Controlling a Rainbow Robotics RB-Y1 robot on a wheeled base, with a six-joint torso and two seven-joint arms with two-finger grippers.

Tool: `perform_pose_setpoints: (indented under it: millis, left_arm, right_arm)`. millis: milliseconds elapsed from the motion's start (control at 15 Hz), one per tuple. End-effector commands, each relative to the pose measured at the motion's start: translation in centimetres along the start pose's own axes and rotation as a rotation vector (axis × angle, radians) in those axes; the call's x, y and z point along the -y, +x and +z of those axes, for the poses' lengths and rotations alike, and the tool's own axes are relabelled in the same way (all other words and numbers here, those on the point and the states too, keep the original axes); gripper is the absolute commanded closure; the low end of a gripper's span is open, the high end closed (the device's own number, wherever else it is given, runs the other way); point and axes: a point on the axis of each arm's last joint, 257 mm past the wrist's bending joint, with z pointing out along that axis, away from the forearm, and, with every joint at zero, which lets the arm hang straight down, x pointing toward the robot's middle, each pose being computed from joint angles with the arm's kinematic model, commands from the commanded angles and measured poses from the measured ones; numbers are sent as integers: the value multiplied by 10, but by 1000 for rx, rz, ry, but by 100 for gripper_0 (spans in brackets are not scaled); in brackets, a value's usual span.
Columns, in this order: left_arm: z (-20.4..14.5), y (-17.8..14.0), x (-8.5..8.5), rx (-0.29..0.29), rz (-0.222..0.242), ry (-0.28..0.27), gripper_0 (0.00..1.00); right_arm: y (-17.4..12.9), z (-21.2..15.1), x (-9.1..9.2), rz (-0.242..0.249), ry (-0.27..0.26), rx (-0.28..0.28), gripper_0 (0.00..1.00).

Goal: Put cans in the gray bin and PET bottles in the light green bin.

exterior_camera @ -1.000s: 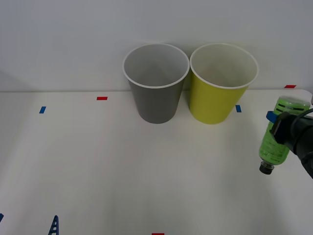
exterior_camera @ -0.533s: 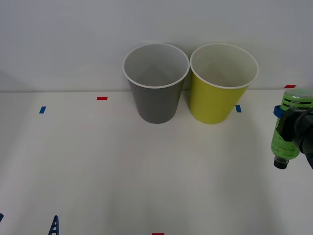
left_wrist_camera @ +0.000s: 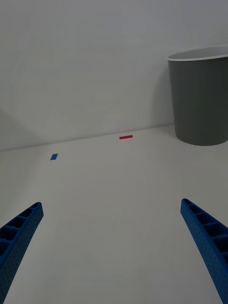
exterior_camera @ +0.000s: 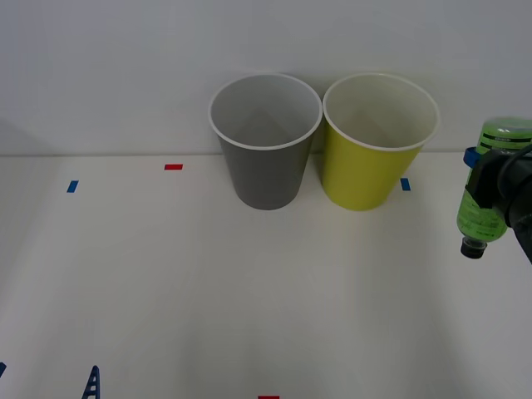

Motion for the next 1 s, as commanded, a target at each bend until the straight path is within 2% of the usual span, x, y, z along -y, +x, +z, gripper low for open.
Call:
perform_pose_setpoints:
  millis: [67,333,400,533,733,800,1000]
  left_arm:
    - [0,0,0,0,0,0,0]
    - [0,0,0,0,0,0,0]
    - [0,0,0,0,0,0,0]
    - [0,0,0,0,0,0,0]
    - [0,0,0,0,0,0,0]
    - [0,0,0,0,0,0,0]
    - [0,0,0,0,0,0,0]
  right_arm:
    - [-41,-3,-17,-21,-31,93,100]
    - [-94,-12,-22,-33,-18,218,100]
    - [-107,-16,-27,-29,-29,249,100]
    - [-125,-22,-42,-22,-74,287,100]
    - [-156,-37,-74,4,-192,346,100]
    - [-165,-42,-79,12,-216,366,100]
    - [-203,-59,-84,26,-262,478,100]
